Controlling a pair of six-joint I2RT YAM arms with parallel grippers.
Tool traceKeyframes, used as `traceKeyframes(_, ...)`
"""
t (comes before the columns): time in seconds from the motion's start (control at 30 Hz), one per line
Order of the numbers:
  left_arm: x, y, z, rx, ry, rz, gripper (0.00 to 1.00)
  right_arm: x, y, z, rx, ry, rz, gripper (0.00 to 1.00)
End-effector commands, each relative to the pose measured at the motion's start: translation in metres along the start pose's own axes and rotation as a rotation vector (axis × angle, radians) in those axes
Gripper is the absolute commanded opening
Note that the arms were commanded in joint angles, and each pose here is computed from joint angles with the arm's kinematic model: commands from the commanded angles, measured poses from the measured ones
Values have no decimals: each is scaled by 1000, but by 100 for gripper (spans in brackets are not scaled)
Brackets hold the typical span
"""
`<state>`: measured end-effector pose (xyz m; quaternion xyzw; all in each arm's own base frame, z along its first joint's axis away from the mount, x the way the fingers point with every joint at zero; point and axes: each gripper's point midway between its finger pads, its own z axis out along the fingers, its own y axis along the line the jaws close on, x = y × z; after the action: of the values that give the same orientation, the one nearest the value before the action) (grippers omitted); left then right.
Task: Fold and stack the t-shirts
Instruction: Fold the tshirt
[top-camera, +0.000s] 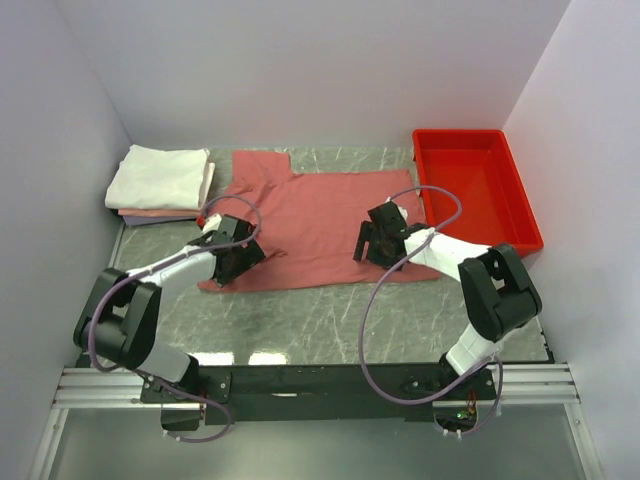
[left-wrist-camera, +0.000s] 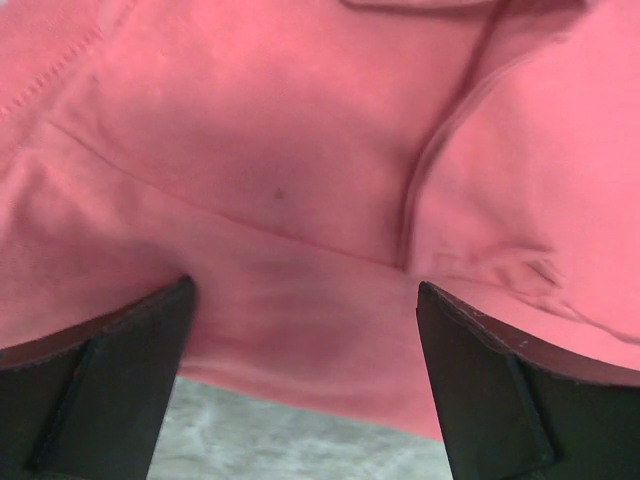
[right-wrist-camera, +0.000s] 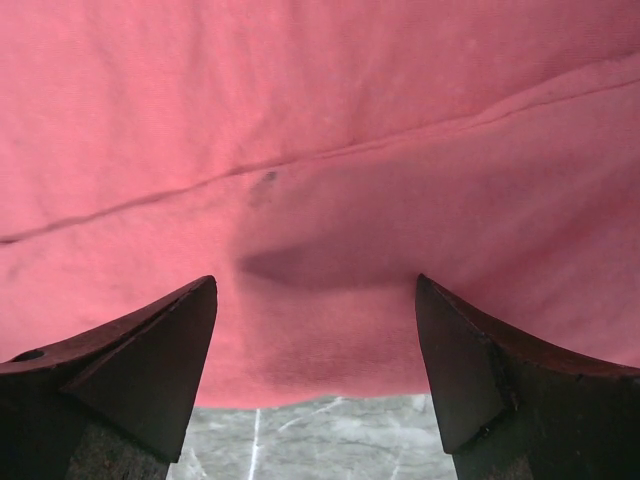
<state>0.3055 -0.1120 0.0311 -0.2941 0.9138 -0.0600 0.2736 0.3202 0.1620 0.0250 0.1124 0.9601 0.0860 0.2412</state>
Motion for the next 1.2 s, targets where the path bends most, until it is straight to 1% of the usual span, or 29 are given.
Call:
traceKeyframes(0.0, 15, 13, -5, 10, 24, -61, 99, 2, 5, -8, -41, -28, 25, 86)
traceKeyframes(0.07, 19, 21, -12, 16, 20, -84, 99, 14, 1, -10, -47, -8, 26, 87)
traceKeyframes(0.1, 29, 37, -11, -19, 33, -84, 99, 27, -6, -9, -36, 16, 21, 86)
traceKeyframes(0.17, 33, 47, -18, -23, 25, -114, 99, 40, -8, -13, -47, 30, 24, 87)
traceKeyframes(0.2, 42, 59, -18, -45, 37, -117, 99, 56, -15, -12, -40, 63, 22, 86)
traceKeyframes(0.23, 45, 62, -23, -35, 39, -137, 99, 60, -13, -16, -61, 64, 31, 87)
traceKeyframes(0.3, 60, 79, -25, -52, 66, -151, 99, 85, -18, -20, -64, 107, 20, 86)
traceKeyframes(0.4, 69, 87, -39, -33, 85, -189, 100, 109, -27, -29, -57, 139, 18, 86)
traceKeyframes(0.43, 69, 89, -48, -26, 79, -226, 99, 112, -28, -36, -64, 135, 23, 87)
traceKeyframes(0.53, 64, 90, -62, 18, 49, -271, 100, 118, -35, -48, -67, 137, 10, 86)
traceKeyframes(0.6, 58, 86, -72, 48, 31, -273, 99, 104, -28, -59, -100, 85, -14, 87)
traceKeyframes(0.63, 51, 79, -79, 94, 13, -273, 100, 97, -25, -63, -113, 58, -20, 87)
traceKeyframes(0.67, 42, 63, -87, 162, -3, -269, 99, 89, -18, -68, -142, 30, -19, 87)
traceKeyframes(0.8, 14, 29, -107, 296, -64, -227, 99, 58, 9, -92, -259, -75, -39, 87)
traceKeyframes(0.9, -2, 10, -109, 330, -96, -195, 99, 44, 14, -102, -275, -124, -49, 87)
traceKeyframes(1.0, -7, -3, -97, 325, -92, -148, 100, 37, 12, -103, -264, -150, -38, 87)
traceKeyframes(1.03, -6, -5, -86, 295, -79, -136, 99, 35, 12, -103, -261, -156, -35, 87)
traceKeyframes(1.1, -11, -9, -78, 267, -83, -107, 93, 34, 7, -100, -248, -152, -23, 87)
traceKeyframes(1.13, -9, -5, -66, 213, -74, -93, 88, 36, 4, -99, -239, -145, -16, 87)
traceKeyframes(1.17, -13, -9, -64, 211, -81, -89, 76, 37, 1, -97, -237, -138, -12, 87)
